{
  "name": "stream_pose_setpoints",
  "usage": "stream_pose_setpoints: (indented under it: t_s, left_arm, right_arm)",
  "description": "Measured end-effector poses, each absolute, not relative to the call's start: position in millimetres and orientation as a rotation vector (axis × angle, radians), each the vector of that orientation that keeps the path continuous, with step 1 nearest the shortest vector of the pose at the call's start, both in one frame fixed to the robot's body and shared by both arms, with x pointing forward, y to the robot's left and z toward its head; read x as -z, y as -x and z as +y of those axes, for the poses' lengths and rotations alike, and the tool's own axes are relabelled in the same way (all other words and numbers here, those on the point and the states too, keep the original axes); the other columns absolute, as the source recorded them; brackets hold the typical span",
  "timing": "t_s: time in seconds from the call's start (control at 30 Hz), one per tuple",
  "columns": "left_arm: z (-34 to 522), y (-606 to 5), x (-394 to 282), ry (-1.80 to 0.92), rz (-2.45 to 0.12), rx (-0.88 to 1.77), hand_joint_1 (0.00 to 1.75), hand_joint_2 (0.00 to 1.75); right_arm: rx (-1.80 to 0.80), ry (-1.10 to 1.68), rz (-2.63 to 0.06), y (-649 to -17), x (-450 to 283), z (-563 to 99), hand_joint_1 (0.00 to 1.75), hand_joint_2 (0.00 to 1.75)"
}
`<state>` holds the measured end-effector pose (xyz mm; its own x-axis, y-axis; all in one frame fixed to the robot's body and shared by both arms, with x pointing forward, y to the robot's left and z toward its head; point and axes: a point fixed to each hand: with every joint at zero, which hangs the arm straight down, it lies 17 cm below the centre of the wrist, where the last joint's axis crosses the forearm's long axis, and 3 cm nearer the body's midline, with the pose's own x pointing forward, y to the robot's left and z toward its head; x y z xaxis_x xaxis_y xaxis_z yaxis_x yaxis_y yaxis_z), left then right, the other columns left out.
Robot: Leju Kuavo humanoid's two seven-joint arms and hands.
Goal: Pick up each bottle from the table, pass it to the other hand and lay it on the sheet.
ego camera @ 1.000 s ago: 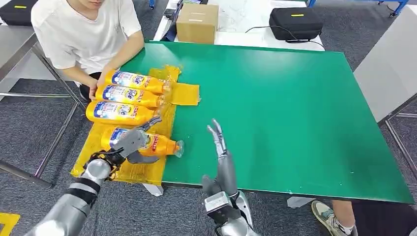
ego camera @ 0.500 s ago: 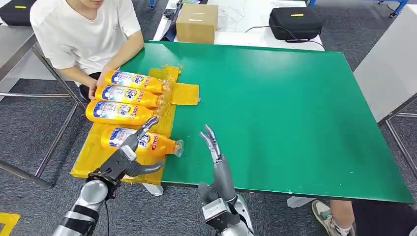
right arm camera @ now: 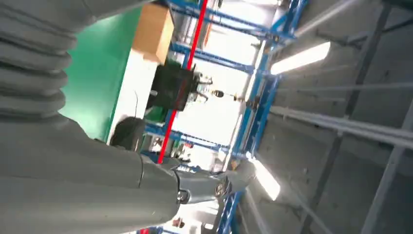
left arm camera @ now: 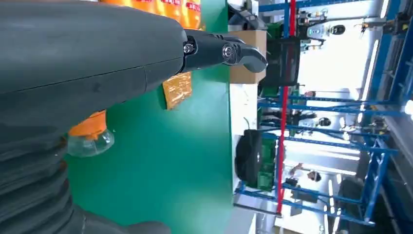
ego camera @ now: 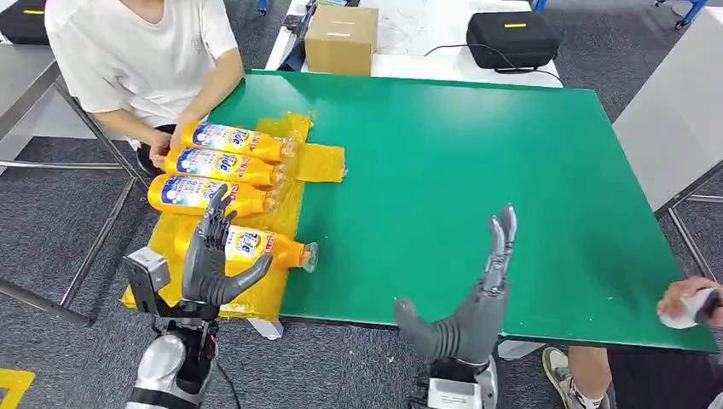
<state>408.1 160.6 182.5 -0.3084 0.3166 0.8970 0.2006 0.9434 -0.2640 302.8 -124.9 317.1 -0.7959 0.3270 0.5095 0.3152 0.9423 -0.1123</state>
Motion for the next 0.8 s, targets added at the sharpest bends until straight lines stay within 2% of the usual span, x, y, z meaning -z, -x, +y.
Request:
stream_pose_setpoints:
  t_s: [0.37,0.57,0.8]
  left_arm:
    - [152,-385,-169,0.288,-1.882,-0.129,0.0,1.75]
    - [142,-384,-162,0.275,-1.873,-0.131,0.0,1.75]
    - [140,-385,-159,0.268,-1.863,-0.133,0.0,1.75]
  right_arm:
    - [0.103,0.612,-2.38,-327,-285,-181,0.0,1.75]
    - [0.083,0.776,-2.241,-357,-248,-214,0.0,1.75]
    - [0.034,0.811,-2.144,-370,-213,-222,0.0,1.75]
